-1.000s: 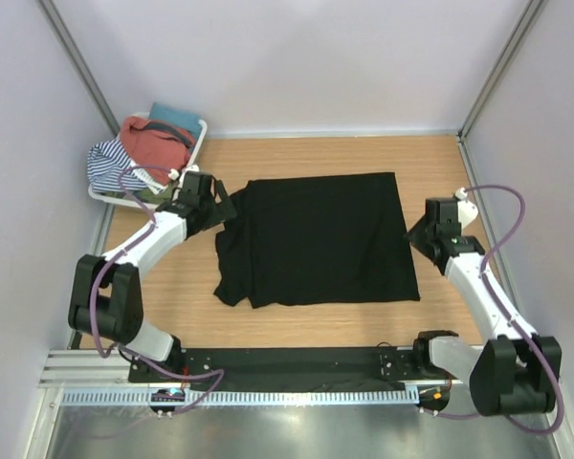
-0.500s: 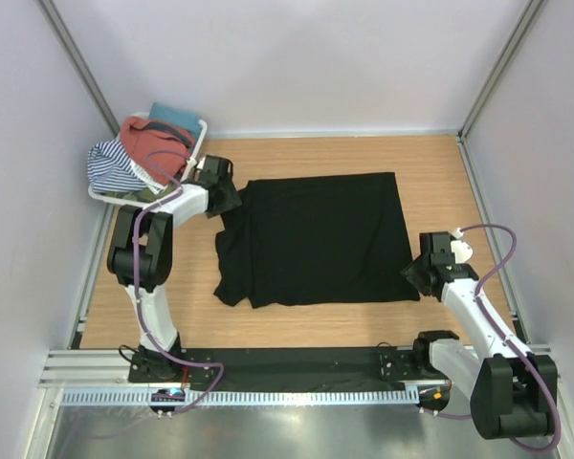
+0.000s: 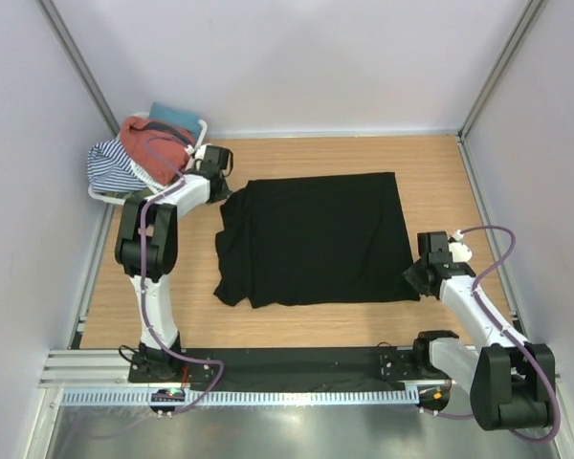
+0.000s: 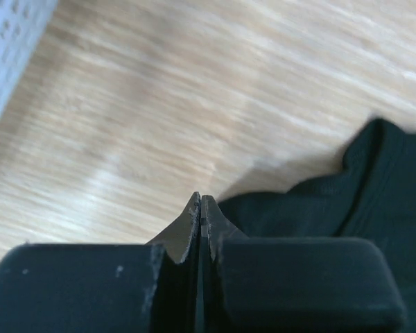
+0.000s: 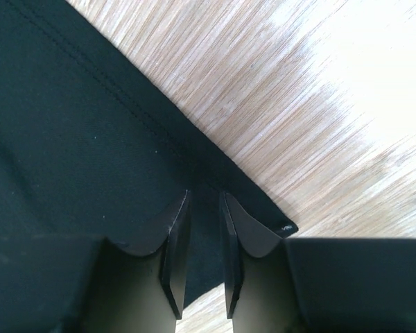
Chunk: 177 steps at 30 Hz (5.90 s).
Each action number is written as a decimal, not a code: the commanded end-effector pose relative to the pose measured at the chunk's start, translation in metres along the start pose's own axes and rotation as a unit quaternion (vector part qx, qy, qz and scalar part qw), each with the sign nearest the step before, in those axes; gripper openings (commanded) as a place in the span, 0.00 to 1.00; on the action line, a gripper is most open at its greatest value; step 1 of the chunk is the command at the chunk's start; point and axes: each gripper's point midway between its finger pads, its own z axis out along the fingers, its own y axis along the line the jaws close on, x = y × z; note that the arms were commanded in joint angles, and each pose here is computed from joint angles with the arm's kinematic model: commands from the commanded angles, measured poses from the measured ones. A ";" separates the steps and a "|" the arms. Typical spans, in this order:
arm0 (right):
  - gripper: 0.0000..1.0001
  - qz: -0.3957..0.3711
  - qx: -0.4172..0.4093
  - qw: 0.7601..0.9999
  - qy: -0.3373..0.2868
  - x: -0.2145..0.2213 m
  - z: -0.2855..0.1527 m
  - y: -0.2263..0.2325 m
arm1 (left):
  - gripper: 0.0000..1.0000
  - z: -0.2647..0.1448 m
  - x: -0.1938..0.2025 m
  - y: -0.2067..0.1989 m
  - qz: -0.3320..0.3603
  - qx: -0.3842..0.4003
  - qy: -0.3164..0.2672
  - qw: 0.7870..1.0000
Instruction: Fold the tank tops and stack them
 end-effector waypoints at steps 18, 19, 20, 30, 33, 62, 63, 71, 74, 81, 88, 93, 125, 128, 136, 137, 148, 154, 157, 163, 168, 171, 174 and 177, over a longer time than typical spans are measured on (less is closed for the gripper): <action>0.38 0.022 0.019 0.999 -0.024 -0.014 -0.018 -0.006 | 0.60 -0.017 -0.005 -0.003 -0.036 0.057 -0.002 0.998; 0.38 0.022 0.018 0.999 -0.026 -0.015 -0.019 -0.006 | 0.56 -0.016 -0.002 -0.004 -0.037 0.061 0.002 0.997; 0.38 0.023 0.017 0.999 -0.028 -0.016 -0.020 -0.005 | 0.54 -0.015 -0.001 -0.005 -0.041 0.063 0.004 0.997; 0.36 0.023 0.021 0.999 -0.025 -0.013 -0.020 -0.009 | 0.47 -0.004 0.009 -0.006 -0.045 0.061 0.016 0.997; 0.36 0.022 0.022 0.999 -0.024 -0.013 -0.021 -0.009 | 0.46 0.000 0.014 -0.011 -0.051 0.070 0.027 0.996; 0.37 0.029 0.037 0.999 0.008 0.008 0.005 -0.013 | 0.00 0.003 -0.041 0.000 -0.012 0.002 -0.024 1.000; 0.37 0.029 0.039 0.999 0.010 0.009 0.005 -0.014 | 0.00 0.008 -0.038 0.001 -0.011 0.000 -0.019 1.000; 0.42 0.030 0.024 0.999 0.033 0.018 -0.001 -0.012 | 0.00 0.021 -0.036 -0.001 -0.008 -0.005 -0.014 1.000; 0.46 0.030 0.021 0.999 0.030 0.018 -0.008 -0.014 | 0.00 0.025 -0.036 0.002 -0.009 -0.009 -0.013 1.000; 0.45 0.026 0.019 0.998 0.056 0.032 -0.011 -0.020 | 0.00 0.030 -0.040 0.008 -0.016 -0.015 -0.012 1.000; 0.41 0.025 0.011 0.996 0.083 0.051 -0.006 -0.019 | 0.00 0.033 -0.042 0.008 -0.021 -0.008 -0.008 1.000; 0.38 0.019 0.013 0.997 0.076 0.047 -0.007 -0.014 | 0.00 0.035 -0.040 0.009 -0.021 -0.010 -0.005 1.000; 0.14 0.014 0.083 0.996 -0.003 0.018 -0.015 -0.024 | 0.06 0.041 -0.050 0.014 -0.007 -0.024 0.006 1.000; 0.18 0.009 0.086 0.996 0.013 0.024 -0.012 -0.023 | 0.30 0.034 -0.046 0.014 -0.008 -0.016 0.010 1.000; 0.50 -0.006 0.046 0.999 -0.021 0.000 -0.022 0.000 | 0.66 -0.019 -0.066 0.008 -0.010 0.020 -0.032 0.999; 0.50 -0.012 0.039 0.999 -0.031 -0.007 -0.026 0.005 | 0.68 -0.025 -0.063 0.006 -0.007 0.023 -0.031 0.999; 0.49 -0.113 -0.091 0.983 -0.115 -0.073 -0.034 0.104 | 0.77 -0.105 -0.022 -0.002 0.043 0.044 -0.034 0.998; 0.49 -0.137 -0.116 0.972 -0.149 -0.119 -0.023 0.162 | 0.77 -0.149 0.030 0.029 0.027 0.067 -0.024 0.997; 0.49 -0.149 -0.122 0.972 -0.132 -0.137 -0.010 0.185 | 0.75 -0.174 0.063 0.031 0.008 0.096 -0.025 0.995; 0.50 -0.134 -0.123 0.976 -0.117 -0.167 0.019 0.210 | 0.71 -0.191 0.118 0.071 -0.042 0.100 0.001 0.994; 0.50 -0.128 -0.107 0.981 -0.102 -0.170 0.046 0.212 | 0.66 -0.191 0.151 0.095 -0.060 0.071 0.039 0.995; 0.50 -0.128 -0.104 0.982 -0.087 -0.164 0.061 0.212 | 0.65 -0.184 0.170 0.101 -0.061 0.060 0.061 0.995; 0.50 -0.128 -0.109 0.983 -0.077 -0.158 0.066 0.213 | 0.63 -0.176 0.177 0.101 -0.056 0.056 0.069 0.994; 0.51 -0.130 -0.114 0.982 -0.076 -0.156 0.065 0.213 | 0.60 -0.166 0.176 0.097 -0.050 0.053 0.067 0.995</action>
